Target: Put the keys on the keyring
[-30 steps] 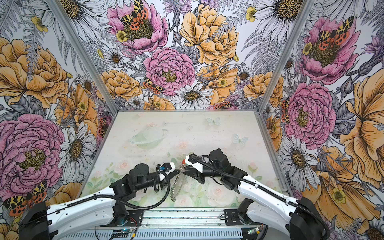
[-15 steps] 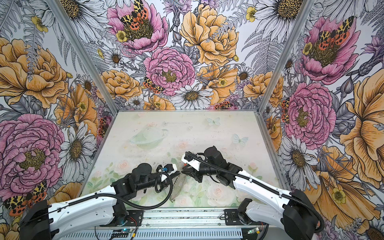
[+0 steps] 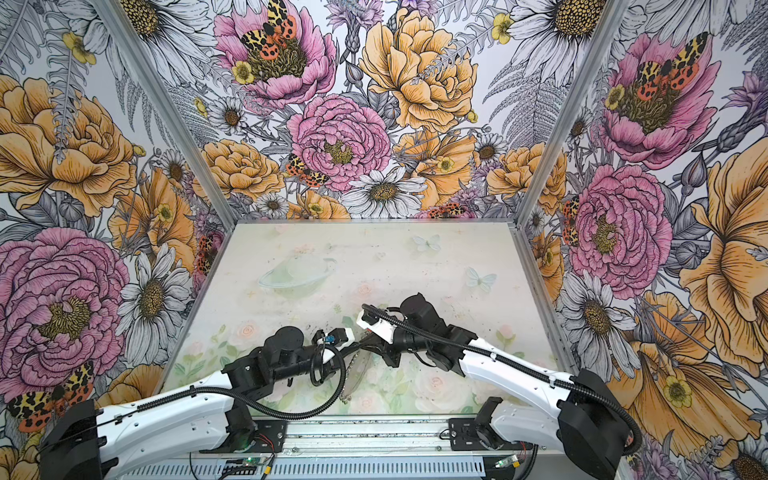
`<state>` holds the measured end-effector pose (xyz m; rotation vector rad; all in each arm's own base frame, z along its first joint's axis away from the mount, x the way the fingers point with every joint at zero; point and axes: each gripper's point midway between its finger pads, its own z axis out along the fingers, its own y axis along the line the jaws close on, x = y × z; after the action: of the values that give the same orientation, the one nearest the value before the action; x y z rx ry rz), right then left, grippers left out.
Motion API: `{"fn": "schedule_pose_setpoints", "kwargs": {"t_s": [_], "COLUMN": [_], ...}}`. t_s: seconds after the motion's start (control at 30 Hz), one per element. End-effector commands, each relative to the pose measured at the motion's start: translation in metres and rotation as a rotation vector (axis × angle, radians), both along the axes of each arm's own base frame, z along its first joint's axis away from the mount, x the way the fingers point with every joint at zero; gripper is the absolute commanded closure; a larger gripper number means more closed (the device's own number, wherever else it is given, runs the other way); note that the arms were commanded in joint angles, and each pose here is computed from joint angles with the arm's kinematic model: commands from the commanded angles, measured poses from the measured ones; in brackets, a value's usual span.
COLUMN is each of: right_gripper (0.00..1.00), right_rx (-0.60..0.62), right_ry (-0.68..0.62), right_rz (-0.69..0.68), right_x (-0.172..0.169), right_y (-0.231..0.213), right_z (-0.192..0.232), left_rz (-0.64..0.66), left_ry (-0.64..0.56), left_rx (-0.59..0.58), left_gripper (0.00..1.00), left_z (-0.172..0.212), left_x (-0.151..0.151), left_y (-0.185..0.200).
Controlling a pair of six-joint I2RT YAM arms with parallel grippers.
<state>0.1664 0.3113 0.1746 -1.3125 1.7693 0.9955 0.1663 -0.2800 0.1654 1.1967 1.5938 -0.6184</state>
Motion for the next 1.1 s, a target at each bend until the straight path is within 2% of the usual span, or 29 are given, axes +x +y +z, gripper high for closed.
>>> {"fn": "schedule_pose_setpoints", "kwargs": {"t_s": [0.0,0.1,0.53,0.67,0.83,1.07], "right_gripper": [0.92,0.96,1.00,1.00,1.00,1.00], "right_rx": [0.019,0.014,0.016,0.075,0.194,0.235], "right_ry": [-0.017,-0.014,-0.059,-0.092,-0.106,-0.114], "right_rz": [0.006,0.006,-0.066,-0.100,-0.099,-0.112], "right_x": [0.003,0.004,0.014,0.019,0.016,0.019], "right_y": [0.007,0.008,0.001,-0.002,-0.001,0.001], "right_z": [0.012,0.010,0.019,0.034,0.053,0.059], "left_rz": [-0.011,-0.009,0.015,0.031,0.042,0.049], "left_ry": [-0.066,-0.066,-0.075,-0.062,-0.052,-0.051], "left_rx": [-0.071,-0.073,-0.083,-0.098,-0.129,-0.151], "left_gripper": [1.00,1.00,1.00,0.90,0.85,0.79], "left_z": [0.033,0.033,0.034,0.032,0.033,0.035], "left_x": [0.004,0.004,0.006,0.007,0.007,0.006], "left_y": [-0.009,-0.008,-0.005,-0.003,0.000,0.004]}}
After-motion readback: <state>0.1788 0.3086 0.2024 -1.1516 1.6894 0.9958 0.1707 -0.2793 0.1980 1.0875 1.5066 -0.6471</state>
